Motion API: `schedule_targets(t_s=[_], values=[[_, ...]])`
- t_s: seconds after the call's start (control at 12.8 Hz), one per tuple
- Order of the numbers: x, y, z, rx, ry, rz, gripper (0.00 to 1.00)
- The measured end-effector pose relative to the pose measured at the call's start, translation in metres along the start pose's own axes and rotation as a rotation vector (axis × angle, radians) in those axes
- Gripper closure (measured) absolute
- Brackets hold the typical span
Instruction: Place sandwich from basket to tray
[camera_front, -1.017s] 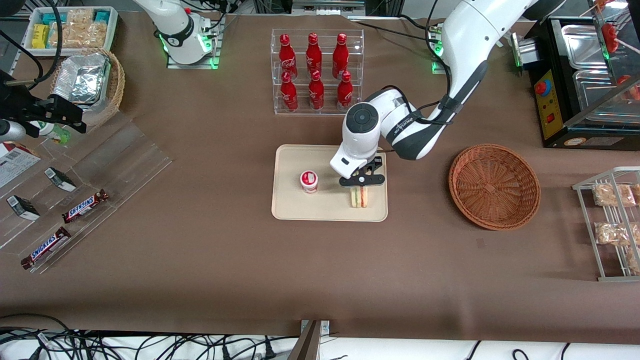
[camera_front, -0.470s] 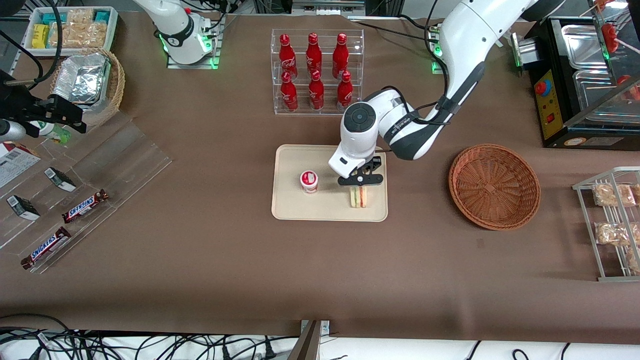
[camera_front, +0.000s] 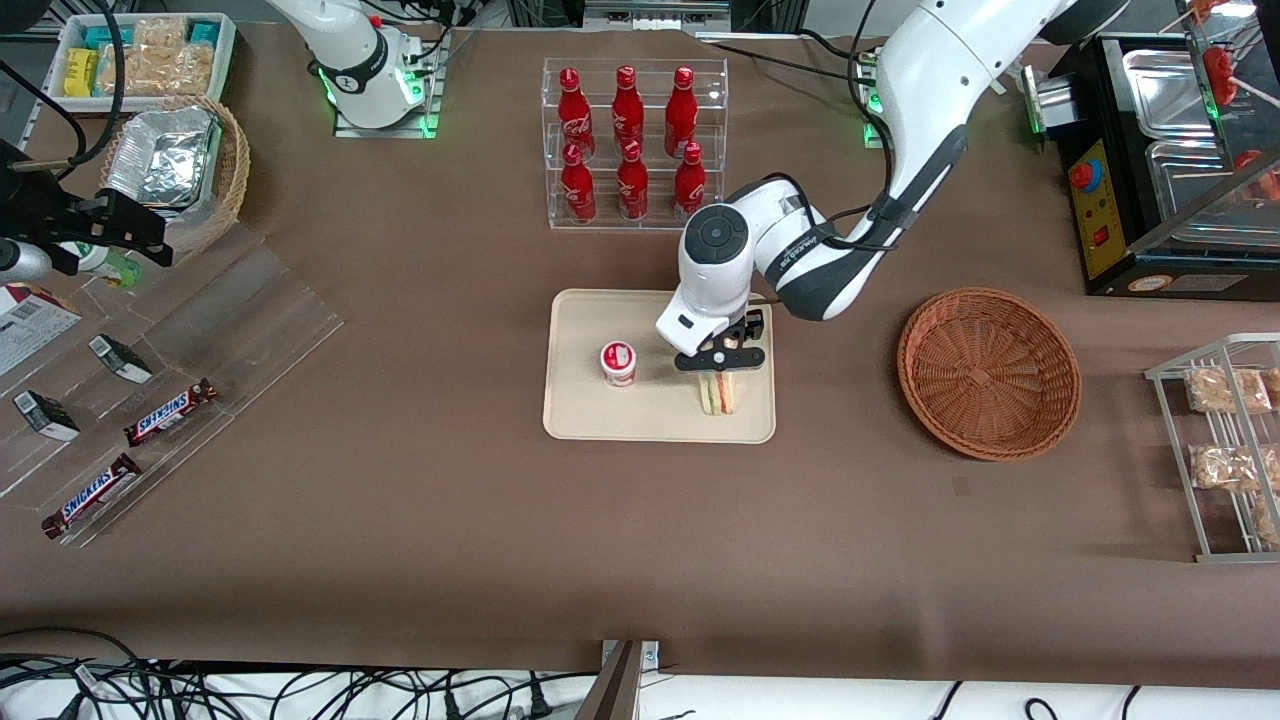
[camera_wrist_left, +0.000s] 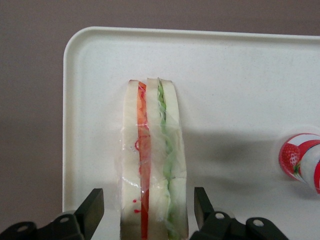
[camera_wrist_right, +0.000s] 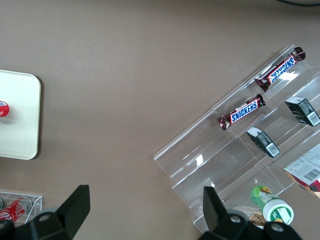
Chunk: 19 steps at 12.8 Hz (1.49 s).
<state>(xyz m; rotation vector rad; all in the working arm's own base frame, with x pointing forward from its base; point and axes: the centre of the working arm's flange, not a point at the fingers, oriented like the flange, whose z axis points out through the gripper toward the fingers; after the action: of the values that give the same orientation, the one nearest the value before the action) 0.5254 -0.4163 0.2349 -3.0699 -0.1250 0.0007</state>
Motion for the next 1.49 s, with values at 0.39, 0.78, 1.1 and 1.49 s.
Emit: schedule_targets(t_s=[0.39, 0.78, 1.1, 1.49], values=[[0.030, -0.007, -0.056, -0.034, 0.042, -0.082, 0.00], [0.086, -0.084, -0.183, -0.070, -0.048, -0.148, 0.00], [0.152, -0.272, -0.225, -0.170, -0.160, -0.015, 0.00], [0.174, -0.381, -0.222, -0.182, -0.149, -0.009, 0.00]])
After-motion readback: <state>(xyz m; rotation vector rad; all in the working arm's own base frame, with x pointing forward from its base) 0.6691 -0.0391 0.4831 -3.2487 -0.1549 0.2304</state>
